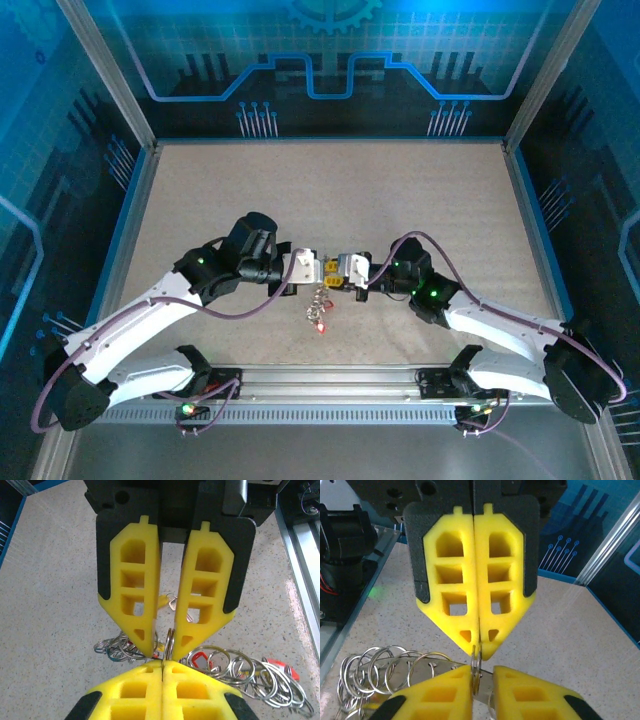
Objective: Put the keys on the keyring
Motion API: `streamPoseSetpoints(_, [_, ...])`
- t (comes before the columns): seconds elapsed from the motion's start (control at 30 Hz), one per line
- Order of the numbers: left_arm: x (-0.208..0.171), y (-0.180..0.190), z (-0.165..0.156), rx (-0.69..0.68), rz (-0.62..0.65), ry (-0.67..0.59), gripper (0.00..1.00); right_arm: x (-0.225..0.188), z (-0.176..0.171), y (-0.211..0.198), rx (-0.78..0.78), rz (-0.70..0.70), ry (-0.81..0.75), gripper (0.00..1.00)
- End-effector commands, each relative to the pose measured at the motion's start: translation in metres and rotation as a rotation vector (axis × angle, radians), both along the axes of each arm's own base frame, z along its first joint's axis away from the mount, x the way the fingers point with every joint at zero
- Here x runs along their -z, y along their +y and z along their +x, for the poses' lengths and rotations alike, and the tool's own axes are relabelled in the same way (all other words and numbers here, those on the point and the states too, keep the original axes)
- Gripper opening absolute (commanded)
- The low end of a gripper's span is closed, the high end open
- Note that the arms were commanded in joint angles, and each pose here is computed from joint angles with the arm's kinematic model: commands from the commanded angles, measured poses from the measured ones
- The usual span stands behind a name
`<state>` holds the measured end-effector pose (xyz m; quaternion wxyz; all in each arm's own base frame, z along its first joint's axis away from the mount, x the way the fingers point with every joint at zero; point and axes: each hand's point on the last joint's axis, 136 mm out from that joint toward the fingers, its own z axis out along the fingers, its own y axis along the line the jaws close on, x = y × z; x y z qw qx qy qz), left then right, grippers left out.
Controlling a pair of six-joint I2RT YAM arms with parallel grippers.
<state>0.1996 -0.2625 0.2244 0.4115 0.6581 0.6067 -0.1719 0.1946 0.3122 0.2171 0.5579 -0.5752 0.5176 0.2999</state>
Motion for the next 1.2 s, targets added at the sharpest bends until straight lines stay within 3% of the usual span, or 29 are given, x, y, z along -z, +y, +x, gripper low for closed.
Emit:
streamPoseSetpoints(0.0, [-0.018, -0.009, -0.007, 0.049, -0.073, -0.019, 0.00, -0.021, -0.001, 0.004, -0.016, 0.051, -0.028, 0.04])
streamPoseSetpoints(0.07, [-0.019, -0.008, -0.005, 0.034, -0.076, -0.023, 0.00, -0.020, -0.002, 0.003, -0.020, 0.045, -0.026, 0.00])
streamPoseSetpoints(0.13, [-0.020, -0.007, -0.003, 0.017, -0.088, -0.042, 0.24, -0.021, -0.002, 0.000, -0.014, 0.055, -0.025, 0.00])
streamPoseSetpoints(0.2, [-0.016, -0.004, -0.005, 0.017, -0.091, -0.058, 0.34, -0.026, -0.006, -0.002, -0.019, 0.082, -0.030, 0.00])
streamPoseSetpoints(0.4, [0.001, 0.000, -0.010, 0.029, -0.123, -0.073, 0.29, -0.040, -0.011, -0.011, -0.029, 0.136, -0.044, 0.00])
streamPoseSetpoints(0.77, [-0.027, -0.010, -0.003, 0.039, -0.221, -0.148, 0.30, -0.042, -0.018, -0.016, -0.054, 0.157, -0.054, 0.00])
streamPoseSetpoints(1.17, [-0.030, -0.023, -0.010, 0.115, -0.269, -0.111, 0.20, -0.047, -0.021, -0.018, -0.062, 0.170, -0.059, 0.00])
